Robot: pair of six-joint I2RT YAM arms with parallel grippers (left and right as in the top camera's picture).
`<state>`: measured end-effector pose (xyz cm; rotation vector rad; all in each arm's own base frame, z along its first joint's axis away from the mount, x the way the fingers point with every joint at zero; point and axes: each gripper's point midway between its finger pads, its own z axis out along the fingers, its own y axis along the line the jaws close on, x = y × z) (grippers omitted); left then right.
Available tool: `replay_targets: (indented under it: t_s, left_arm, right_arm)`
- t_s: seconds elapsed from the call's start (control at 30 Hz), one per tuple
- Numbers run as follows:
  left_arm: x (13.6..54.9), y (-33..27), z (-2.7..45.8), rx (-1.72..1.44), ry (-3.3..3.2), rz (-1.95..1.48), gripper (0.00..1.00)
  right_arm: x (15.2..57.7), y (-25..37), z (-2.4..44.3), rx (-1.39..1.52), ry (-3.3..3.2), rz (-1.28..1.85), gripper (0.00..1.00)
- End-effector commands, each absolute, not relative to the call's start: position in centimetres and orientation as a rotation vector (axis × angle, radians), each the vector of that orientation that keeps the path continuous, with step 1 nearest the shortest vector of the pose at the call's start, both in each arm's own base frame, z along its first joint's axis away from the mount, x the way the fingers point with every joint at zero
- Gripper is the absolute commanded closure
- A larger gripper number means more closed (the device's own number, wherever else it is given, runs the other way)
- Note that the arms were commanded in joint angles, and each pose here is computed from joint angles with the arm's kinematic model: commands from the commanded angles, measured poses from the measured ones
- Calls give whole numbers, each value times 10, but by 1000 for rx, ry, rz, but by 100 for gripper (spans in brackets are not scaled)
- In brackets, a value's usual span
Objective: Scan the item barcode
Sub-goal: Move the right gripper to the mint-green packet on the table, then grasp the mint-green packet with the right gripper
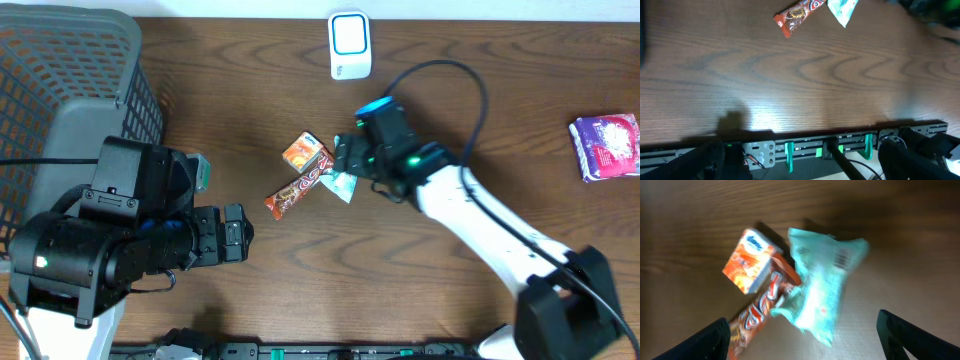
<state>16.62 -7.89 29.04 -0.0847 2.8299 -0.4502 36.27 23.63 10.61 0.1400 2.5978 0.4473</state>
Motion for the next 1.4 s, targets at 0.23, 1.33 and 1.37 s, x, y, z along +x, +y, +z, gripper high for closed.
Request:
replay_targets:
  t_s: [0.23, 1.33, 1.37]
  left_arm:
    - [163, -76, 291, -91, 2840, -437, 2]
    - [163, -76, 290, -91, 2840, -437, 2]
    - [163, -76, 291, -91, 2840, -437, 2]
  right_arm:
    - [360, 261, 42, -175, 2562, 111, 21]
    - [359, 199, 63, 18, 2505, -278, 50]
    - [359, 199, 68, 23, 2497, -265, 50]
